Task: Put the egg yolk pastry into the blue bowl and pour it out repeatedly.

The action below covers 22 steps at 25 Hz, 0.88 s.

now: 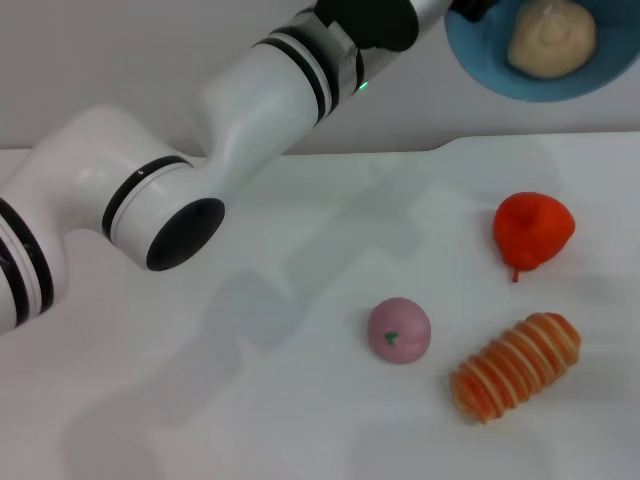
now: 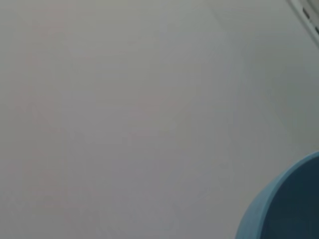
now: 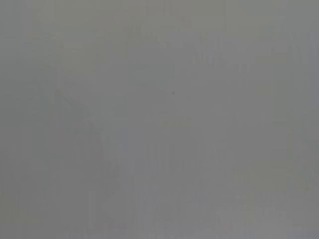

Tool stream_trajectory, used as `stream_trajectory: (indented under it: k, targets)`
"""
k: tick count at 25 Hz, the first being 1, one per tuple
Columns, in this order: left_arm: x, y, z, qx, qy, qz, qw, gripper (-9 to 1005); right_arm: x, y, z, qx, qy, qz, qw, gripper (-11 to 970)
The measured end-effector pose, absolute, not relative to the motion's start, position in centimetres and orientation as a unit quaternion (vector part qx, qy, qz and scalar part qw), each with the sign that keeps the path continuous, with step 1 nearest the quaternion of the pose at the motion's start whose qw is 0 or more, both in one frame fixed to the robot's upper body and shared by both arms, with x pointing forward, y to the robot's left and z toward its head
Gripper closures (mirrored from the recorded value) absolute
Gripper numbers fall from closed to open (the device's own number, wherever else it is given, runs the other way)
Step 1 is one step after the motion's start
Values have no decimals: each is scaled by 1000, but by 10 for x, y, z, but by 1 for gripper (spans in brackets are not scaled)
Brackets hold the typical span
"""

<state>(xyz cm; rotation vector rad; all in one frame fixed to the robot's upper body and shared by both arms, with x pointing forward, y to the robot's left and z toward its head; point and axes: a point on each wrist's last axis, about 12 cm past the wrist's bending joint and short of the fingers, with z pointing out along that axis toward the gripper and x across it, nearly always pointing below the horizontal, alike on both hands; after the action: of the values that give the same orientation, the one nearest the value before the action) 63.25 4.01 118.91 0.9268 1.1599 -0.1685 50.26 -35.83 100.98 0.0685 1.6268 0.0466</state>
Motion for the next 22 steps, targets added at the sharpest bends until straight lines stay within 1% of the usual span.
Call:
stream_trajectory:
  k: [2, 6, 10, 15, 18, 22]
  targets:
    - [633, 39, 1190, 424, 523, -73, 735, 996, 504, -358, 1010, 30, 726, 22, 687, 452]
    - [638, 37, 1194, 427, 538, -59, 725, 997, 505, -357, 1010, 30, 727, 22, 686, 451]
    - [641, 36, 1197, 435, 534, -27, 724, 996, 506, -356, 1010, 29, 727, 23, 686, 452]
    - [636, 36, 1204, 422, 488, 14, 764, 996, 506, -356, 1010, 29, 727, 23, 686, 453]
    - [629, 36, 1202, 424, 461, 40, 779, 996, 506, -356, 1011, 29, 727, 24, 686, 455]
    - [611, 31, 1193, 437, 429, 49, 789, 996, 507, -356, 1011, 29, 727, 24, 686, 456]
